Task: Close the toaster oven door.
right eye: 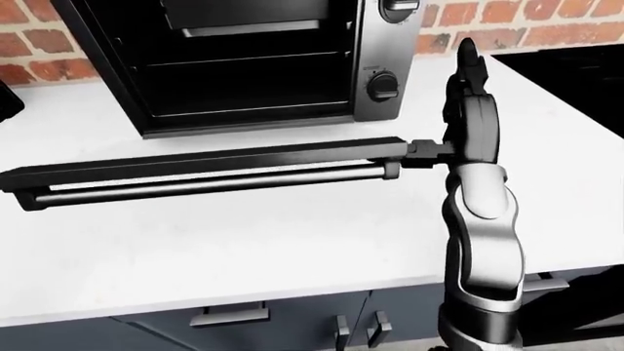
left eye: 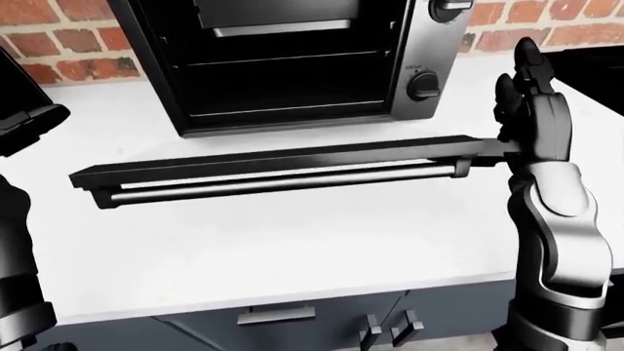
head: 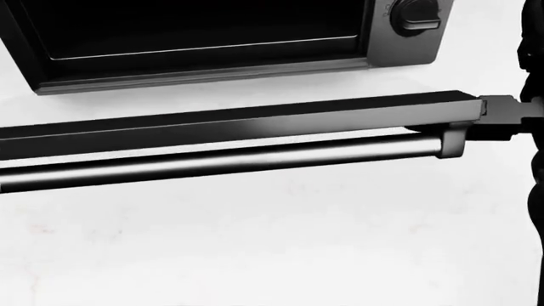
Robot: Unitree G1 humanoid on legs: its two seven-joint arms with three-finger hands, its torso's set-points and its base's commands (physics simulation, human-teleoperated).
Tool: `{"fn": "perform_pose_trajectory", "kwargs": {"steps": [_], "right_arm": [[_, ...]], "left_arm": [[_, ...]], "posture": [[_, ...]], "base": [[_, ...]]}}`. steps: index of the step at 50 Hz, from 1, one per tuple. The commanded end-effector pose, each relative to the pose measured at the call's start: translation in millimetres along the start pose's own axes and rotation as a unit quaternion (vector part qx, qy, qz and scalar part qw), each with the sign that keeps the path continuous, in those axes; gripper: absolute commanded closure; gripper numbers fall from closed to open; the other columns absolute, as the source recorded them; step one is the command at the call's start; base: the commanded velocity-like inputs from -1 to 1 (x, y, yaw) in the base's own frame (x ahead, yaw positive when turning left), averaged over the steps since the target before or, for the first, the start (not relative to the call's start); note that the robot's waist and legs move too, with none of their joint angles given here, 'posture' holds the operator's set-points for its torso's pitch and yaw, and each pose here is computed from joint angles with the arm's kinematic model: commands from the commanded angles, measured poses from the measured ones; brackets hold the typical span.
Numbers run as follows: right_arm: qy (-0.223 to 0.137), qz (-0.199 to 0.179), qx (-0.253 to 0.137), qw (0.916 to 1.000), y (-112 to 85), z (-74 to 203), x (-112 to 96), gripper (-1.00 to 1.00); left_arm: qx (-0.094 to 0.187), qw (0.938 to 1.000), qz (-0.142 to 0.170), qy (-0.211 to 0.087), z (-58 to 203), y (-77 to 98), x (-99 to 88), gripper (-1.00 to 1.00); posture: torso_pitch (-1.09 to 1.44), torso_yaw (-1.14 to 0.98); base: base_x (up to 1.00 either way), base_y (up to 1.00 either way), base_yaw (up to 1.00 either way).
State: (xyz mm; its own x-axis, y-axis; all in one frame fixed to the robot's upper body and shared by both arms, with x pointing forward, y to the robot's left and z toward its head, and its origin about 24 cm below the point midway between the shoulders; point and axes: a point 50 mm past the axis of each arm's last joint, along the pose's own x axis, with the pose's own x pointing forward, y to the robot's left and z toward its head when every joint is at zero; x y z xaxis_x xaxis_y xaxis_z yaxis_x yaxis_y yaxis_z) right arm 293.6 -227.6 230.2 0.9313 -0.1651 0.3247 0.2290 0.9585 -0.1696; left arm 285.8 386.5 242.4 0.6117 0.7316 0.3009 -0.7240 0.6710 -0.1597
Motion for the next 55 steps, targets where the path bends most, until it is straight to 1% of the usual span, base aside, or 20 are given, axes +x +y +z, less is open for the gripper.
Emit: {"fn": "perform_pose_trajectory", "kwargs": {"steps": [1,9,15,25,32,55], "right_arm": [[-0.087,0.019,0.012,0.9960,5.9,34.3,0.0,-1.00],[-0.101,0.021,0.015,0.9946,7.9,49.0,8.6,-1.00],[-0.105,0.020,0.015,0.9941,7.5,52.9,12.2,-1.00],[-0.119,0.022,0.019,0.9925,10.4,67.6,22.1,-1.00],[-0.123,0.021,0.021,0.9919,11.4,71.5,27.9,-1.00],[-0.134,0.016,0.025,0.9906,14.1,91.8,61.9,-1.00]], "left_arm": [[-0.013,0.9987,0.002,-0.050,25.0,1.1,3.0,-1.00],[-0.014,0.9987,0.003,-0.049,24.8,1.0,2.8,-1.00],[-0.013,0.9986,0.006,-0.051,25.6,1.8,3.1,-1.00],[-0.012,0.9987,0.007,-0.050,25.1,2.3,3.2,-1.00],[-0.011,0.9987,0.006,-0.049,24.4,1.6,2.8,-1.00],[-0.016,0.9987,0.008,-0.047,26.3,3.1,4.2,-1.00]], "posture": [[0.00,0.00],[0.00,0.00],[0.00,0.00],[0.00,0.00],[0.00,0.00],[0.00,0.00]], "base": [[0.00,0.00,0.00],[0.00,0.00,0.00],[0.00,0.00,0.00],[0.00,0.00,0.00],[0.00,0.00,0.00],[0.00,0.00,0.00]]}}
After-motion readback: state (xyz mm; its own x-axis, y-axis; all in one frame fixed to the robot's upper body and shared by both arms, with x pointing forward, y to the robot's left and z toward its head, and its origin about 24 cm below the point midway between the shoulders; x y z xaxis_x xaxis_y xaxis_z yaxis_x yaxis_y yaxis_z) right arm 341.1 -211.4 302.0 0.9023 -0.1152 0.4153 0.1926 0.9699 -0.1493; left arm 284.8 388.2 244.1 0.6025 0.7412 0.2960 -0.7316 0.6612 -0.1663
